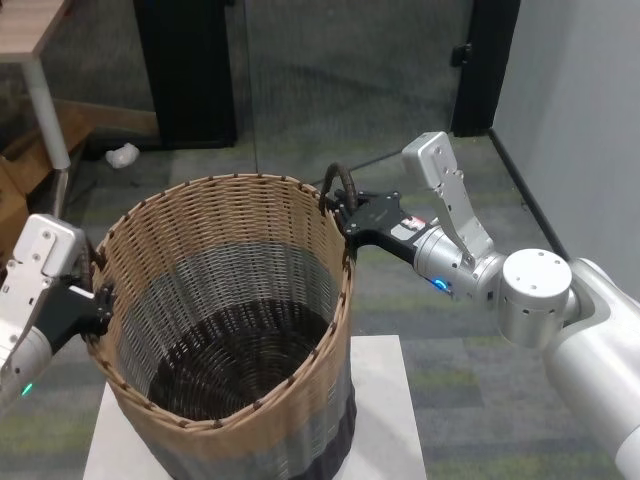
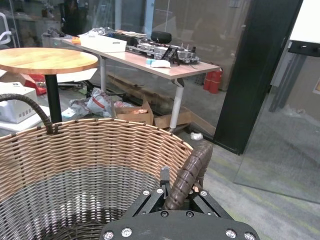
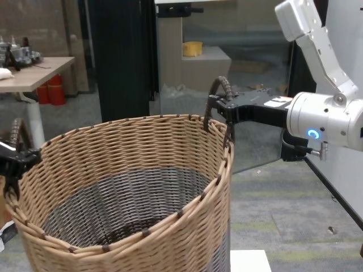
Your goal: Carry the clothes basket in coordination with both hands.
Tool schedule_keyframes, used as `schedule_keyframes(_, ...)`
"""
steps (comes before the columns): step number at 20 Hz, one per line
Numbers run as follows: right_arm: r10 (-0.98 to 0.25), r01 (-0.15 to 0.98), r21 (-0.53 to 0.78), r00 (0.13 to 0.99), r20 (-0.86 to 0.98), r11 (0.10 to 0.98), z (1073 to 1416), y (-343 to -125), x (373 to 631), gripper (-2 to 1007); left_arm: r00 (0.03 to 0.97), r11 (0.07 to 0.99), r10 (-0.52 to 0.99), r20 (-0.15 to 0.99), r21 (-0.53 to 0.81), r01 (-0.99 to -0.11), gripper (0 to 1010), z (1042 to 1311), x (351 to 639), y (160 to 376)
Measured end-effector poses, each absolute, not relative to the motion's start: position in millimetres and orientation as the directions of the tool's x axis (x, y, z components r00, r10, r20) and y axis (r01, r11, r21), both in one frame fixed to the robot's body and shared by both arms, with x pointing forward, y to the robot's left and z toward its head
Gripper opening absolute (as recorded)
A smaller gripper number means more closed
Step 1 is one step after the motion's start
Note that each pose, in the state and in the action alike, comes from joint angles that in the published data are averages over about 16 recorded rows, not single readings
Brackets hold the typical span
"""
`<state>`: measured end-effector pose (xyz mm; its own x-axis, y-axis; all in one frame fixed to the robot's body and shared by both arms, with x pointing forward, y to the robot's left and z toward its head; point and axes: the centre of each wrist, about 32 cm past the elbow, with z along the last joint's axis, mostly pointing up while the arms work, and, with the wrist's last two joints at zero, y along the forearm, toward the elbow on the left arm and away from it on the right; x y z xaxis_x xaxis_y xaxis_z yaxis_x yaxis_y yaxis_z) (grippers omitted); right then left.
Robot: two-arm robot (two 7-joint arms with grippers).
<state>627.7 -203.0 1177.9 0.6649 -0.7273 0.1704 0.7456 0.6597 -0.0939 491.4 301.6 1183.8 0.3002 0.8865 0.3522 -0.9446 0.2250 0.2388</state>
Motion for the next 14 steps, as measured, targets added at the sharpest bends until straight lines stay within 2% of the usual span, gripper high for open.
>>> schedule_keyframes(6, -0.727, 0.746, -0.093, 0.665, 0.17, 0.66, 1177.9, -203.1, 627.7, 280, 0.3, 0.225, 0.886, 0.354, 0.238, -0.945, 501, 1183.9, 491.3, 301.5)
schedule_keyframes(14, -0.727, 0.746, -0.093, 0.665, 0.17, 0.66, 1177.9, -203.1, 627.6, 593, 0.301, 0.226, 0.885, 0.355, 0.238, -0.945, 817, 1183.9, 491.3, 301.5)
